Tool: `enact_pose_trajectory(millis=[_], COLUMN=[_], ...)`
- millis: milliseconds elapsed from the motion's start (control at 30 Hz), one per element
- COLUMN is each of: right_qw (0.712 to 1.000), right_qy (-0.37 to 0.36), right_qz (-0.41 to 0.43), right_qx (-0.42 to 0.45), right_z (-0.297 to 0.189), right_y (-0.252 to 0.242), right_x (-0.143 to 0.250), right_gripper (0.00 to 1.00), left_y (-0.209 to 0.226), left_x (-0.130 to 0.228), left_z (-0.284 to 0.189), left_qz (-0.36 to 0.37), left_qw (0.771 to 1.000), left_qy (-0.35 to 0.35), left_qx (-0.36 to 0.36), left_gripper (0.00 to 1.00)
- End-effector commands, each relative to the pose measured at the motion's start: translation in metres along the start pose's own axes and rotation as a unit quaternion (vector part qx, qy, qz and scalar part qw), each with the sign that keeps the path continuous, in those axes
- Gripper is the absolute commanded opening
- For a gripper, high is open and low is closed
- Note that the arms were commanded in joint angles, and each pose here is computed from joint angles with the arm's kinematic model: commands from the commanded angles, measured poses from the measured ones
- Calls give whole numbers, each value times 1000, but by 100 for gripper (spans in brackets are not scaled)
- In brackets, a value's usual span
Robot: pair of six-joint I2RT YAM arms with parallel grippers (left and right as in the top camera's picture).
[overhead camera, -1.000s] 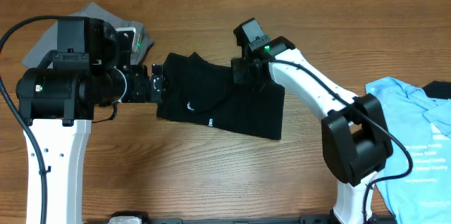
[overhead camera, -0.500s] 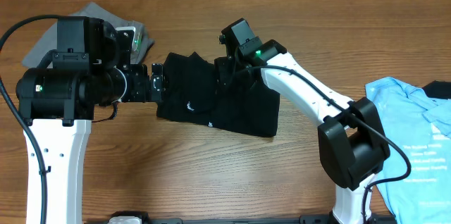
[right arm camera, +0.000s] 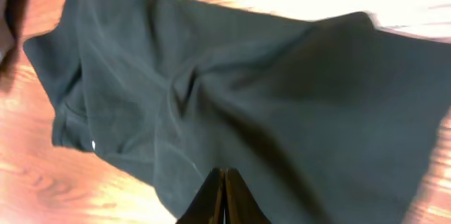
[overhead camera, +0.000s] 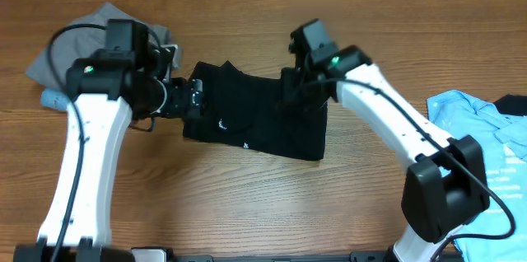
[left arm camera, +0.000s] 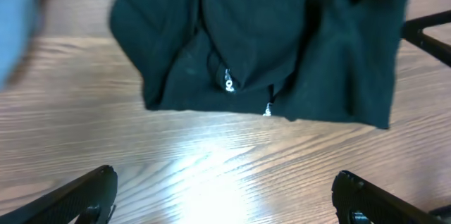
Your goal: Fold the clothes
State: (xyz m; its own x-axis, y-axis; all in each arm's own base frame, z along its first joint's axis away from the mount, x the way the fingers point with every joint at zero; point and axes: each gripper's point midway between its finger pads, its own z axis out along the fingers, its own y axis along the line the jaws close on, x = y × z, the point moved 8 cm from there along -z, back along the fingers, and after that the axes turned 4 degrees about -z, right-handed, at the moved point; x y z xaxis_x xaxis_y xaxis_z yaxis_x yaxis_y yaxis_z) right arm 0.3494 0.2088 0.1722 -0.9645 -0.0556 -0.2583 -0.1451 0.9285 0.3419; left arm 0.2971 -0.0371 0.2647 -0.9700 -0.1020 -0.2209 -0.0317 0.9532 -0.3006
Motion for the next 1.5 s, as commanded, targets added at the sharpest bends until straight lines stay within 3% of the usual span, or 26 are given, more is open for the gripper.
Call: enact_pose_trajectory(millis=[0,100,167,267,400,567,667,800,900,967,1067,1167,1200,1233,1267,1300,1367,1400,1467], right_qw=[999,998,998,998,995,990,986,984,984,984,984,985,985,985,986,986,988,989,992], right_qy=[31,18,7,-8,-20,-46,-63,-98,-114,-118,-118,-119,-119,-120,-119,-119,-114,-107,-89], right_qz=[36,35,37,12,-43,-97,-120,-126,-125,-123,-122,-121,-121,-119,-118,-116,-107,-105,-83], right_qx=[-28,-53,-56,-66,-90,-95,-95,-80,-63,-50,-45,-40,-37,-28,-19,-10,16,22,31], right_z=[35,55,59,54,9,-54,-90,-125,-134,-135,-135,-135,-135,-135,-135,-135,-133,-131,-120], right_y=[2,0,-2,1,12,24,26,24,21,19,18,17,16,14,12,10,4,2,-2], right_x=[28,38,39,31,19,25,38,48,49,50,50,50,50,50,50,50,52,53,54], right_gripper=[4,5,15,19,36,46,47,47,48,47,47,47,47,47,47,48,52,52,40], left_y=[1,11,21,29,39,48,55,42,33,23,18,17,17,18,20,23,32,38,44], left_x=[-7,-17,-25,-32,-46,-60,-61,-54,-47,-42,-40,-40,-41,-41,-41,-41,-42,-43,-47], left_z=[20,39,61,87,126,161,187,229,245,252,252,248,246,243,240,236,225,217,206], left_qz=[-22,-38,-56,-71,-71,-69,-79,-87,-75,-49,-32,-32,-31,-31,-30,-32,-41,-47,-54], left_qw=[999,998,996,993,993,994,993,977,973,974,973,970,969,969,970,971,975,977,979], left_qy=[19,35,55,79,79,63,75,116,135,143,145,148,147,148,147,148,146,142,129], left_qx=[16,19,29,46,49,50,54,153,169,172,174,191,196,195,193,185,161,151,150], left_gripper=[100,100,100,100,100,100,100,100,100,89,34,16,16,23,43,55,64,74,87])
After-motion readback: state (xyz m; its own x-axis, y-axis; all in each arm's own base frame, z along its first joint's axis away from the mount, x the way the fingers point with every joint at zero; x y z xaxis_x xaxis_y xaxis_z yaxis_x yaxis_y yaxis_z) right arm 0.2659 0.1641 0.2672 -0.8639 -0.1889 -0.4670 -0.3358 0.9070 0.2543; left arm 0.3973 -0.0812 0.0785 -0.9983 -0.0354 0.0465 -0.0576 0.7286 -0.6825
